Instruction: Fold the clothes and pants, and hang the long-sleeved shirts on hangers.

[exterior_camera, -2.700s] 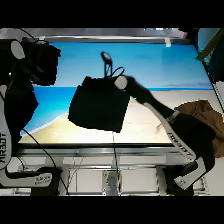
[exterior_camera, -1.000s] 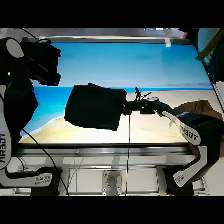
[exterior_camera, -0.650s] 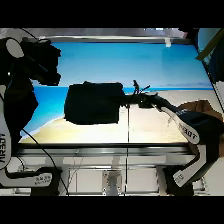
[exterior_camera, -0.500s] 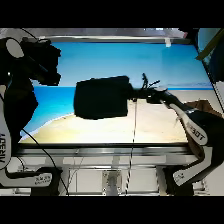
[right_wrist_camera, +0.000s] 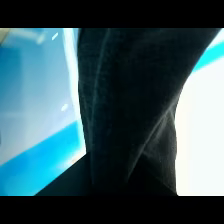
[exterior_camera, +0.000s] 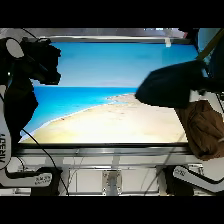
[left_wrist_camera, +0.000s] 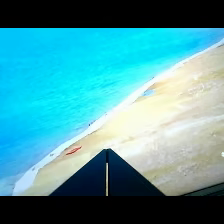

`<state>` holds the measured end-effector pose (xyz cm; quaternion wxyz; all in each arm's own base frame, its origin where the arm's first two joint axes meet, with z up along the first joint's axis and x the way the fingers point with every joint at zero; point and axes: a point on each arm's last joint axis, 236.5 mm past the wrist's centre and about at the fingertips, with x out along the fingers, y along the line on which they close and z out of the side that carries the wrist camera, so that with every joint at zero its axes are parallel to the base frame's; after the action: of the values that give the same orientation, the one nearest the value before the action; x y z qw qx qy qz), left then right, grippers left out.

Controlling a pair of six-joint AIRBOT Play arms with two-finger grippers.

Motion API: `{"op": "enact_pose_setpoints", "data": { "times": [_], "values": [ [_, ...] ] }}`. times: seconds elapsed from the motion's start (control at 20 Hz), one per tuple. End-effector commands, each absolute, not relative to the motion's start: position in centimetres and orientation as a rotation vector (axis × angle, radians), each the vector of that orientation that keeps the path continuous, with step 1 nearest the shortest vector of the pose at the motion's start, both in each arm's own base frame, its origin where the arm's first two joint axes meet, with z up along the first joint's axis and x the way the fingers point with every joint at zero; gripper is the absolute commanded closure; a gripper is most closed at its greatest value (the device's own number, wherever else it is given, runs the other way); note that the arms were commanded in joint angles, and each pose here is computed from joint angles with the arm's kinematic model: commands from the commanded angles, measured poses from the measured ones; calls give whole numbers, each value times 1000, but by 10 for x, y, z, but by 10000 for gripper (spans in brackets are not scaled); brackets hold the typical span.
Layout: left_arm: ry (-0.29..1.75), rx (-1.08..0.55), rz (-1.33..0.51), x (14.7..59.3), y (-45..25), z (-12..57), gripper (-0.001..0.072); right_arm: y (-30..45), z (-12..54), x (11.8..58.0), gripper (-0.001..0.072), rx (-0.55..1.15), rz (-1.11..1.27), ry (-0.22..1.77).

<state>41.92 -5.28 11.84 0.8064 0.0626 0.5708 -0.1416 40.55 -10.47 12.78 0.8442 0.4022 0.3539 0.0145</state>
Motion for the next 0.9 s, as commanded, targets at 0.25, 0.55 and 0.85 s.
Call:
{"op": "enact_pose_setpoints", "data": {
  "times": [0.25, 0.55, 0.85],
  "values": [
    [1222, 119, -293, 420, -53, 118, 683, -243, 102, 179, 671, 864, -619, 947],
    [1222, 120, -293, 420, -53, 118, 683, -260, 35, 60, 669, 892, -1044, 1252],
    [1223, 119, -293, 420, -53, 118, 683, -279, 104, 99, 258, 1013, -1106, 908]
  ]
}}
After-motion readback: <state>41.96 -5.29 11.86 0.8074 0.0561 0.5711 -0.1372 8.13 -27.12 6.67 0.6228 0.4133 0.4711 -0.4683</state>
